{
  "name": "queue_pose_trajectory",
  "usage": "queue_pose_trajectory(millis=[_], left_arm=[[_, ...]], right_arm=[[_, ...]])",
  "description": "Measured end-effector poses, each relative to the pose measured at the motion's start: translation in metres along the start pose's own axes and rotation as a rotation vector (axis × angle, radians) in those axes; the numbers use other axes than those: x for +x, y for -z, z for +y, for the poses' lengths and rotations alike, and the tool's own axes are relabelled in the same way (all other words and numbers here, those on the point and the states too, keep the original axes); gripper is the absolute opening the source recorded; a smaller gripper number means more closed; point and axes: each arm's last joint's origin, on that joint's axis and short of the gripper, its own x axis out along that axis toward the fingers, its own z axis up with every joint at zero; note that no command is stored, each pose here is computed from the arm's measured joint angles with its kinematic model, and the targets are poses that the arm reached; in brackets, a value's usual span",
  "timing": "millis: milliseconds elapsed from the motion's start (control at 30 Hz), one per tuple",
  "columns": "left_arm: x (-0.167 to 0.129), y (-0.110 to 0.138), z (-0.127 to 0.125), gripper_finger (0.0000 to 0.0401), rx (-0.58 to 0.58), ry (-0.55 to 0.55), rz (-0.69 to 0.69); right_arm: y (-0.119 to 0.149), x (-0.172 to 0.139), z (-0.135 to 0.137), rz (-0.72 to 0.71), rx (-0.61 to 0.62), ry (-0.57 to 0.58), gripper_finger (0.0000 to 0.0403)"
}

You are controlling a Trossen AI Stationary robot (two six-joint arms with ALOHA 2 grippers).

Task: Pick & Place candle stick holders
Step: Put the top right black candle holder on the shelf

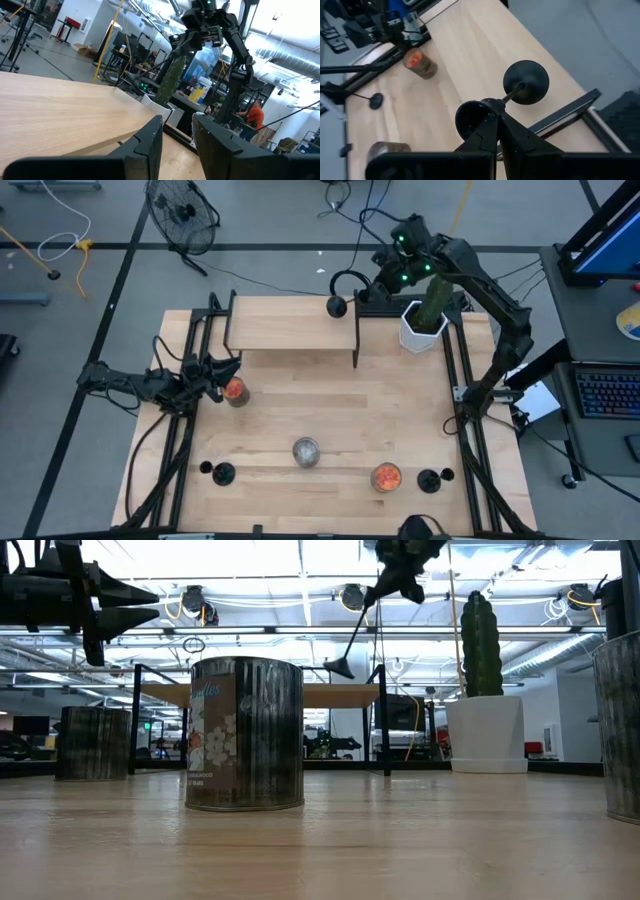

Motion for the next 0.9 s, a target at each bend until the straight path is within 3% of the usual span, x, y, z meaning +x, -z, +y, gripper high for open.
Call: queue_pose_trajectory(millis=[400, 900], left_arm=[[0.000, 0.000, 0.000, 0.0113, 0.006, 0.000, 0.000], [0.000, 0.000, 0.000, 0.0113, 0.001, 0.000, 0.000]], right_arm=[[0.000, -0.008, -0.013, -0.013, 0.033, 0.020, 0.0000], [-0.001, 0.014, -0.025, 0.042, 0.039, 0.022, 0.0000]])
